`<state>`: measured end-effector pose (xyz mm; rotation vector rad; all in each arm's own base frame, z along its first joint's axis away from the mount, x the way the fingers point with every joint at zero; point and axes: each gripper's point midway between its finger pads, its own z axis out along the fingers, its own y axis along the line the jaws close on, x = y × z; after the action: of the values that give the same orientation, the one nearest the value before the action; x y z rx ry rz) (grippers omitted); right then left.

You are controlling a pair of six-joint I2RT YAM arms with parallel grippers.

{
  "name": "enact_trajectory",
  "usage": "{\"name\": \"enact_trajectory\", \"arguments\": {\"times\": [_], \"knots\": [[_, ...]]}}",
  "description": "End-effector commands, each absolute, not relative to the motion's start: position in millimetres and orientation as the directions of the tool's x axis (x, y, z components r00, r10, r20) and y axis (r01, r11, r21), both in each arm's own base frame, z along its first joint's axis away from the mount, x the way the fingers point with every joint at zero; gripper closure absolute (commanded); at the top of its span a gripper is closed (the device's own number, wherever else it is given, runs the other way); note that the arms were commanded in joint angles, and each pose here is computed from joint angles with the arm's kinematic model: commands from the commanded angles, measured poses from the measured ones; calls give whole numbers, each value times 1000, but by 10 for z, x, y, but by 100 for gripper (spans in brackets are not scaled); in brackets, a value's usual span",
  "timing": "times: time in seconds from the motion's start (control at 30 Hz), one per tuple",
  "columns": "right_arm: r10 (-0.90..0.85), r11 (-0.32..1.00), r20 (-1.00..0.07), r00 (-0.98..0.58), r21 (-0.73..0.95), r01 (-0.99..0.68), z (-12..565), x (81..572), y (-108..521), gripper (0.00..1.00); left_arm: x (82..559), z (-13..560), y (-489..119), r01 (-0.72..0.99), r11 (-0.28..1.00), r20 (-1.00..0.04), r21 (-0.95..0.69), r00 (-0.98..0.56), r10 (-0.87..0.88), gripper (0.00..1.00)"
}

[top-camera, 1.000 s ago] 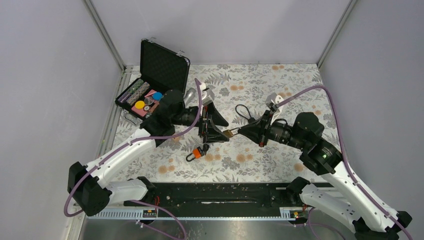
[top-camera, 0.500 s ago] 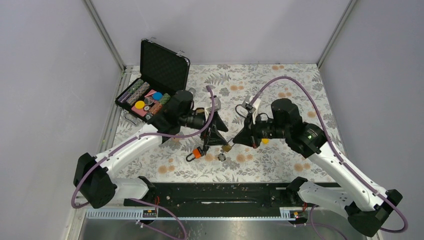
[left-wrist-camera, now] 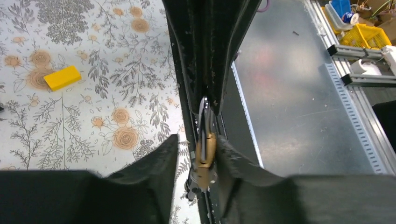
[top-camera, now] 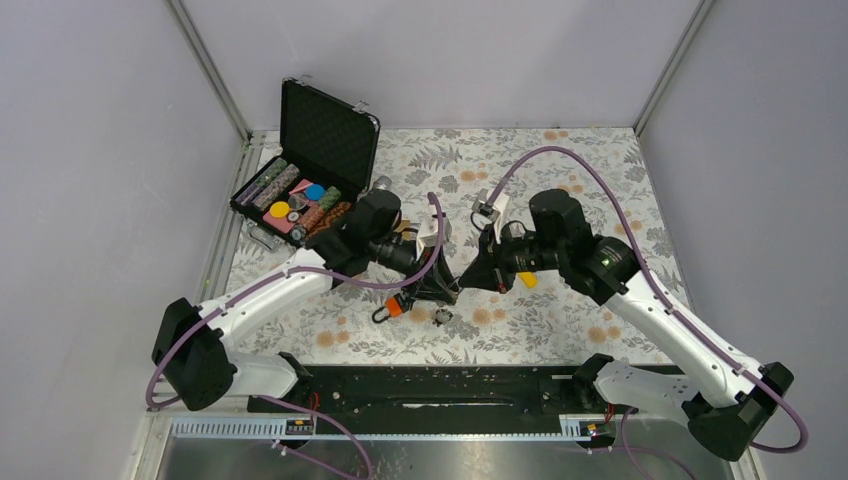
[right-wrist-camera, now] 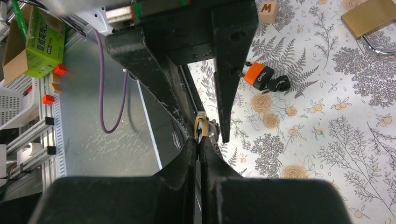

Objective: Lock with the key
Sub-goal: Lock the lock.

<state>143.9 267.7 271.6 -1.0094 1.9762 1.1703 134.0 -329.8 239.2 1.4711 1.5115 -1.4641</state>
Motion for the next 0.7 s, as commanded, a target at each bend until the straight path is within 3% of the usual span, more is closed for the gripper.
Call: {"name": "enact_trajectory", "arguments": {"times": [0.0,0.1,0.13,0.17,0.27,0.33,0.37,0.53,0.67], "knots": [[-255,235,-840,-479,426,-873,3015,1440,2819,100,1362,2516,-3343,937,-240,-940,-254,-180,291,74],[-250,245,-836,-489,434,-867,3021,1482,2844,100,1333,2543,-3332,934,-253,-942,-251,-176,285,98],[-243,252,-835,-494,438,-863,3033,1499,2853,100,1338,2550,-3327,937,-247,-943,-246,-173,283,100],[-231,256,-837,-496,439,-861,3061,1515,2863,93,1359,2562,-3324,943,-229,-944,-241,-173,280,100],[-158,299,-850,-502,444,-845,3142,1605,2867,38,1469,2677,-3339,966,-153,-960,-208,-173,218,100],[-92,328,-871,-483,431,-840,3201,1670,2845,18,1568,2812,-3325,980,-90,-974,-180,-164,158,100],[-59,351,-881,-470,422,-836,3221,1707,2820,13,1635,2911,-3318,983,-44,-979,-176,-169,115,100],[98,427,-926,-365,371,-825,3259,1831,2669,8,1926,3423,-3217,975,164,-986,-150,-135,-103,100],[257,346,-920,-296,374,-861,3436,1750,2677,9,1897,3885,-3147,968,173,-950,-179,-124,-288,100]]}}
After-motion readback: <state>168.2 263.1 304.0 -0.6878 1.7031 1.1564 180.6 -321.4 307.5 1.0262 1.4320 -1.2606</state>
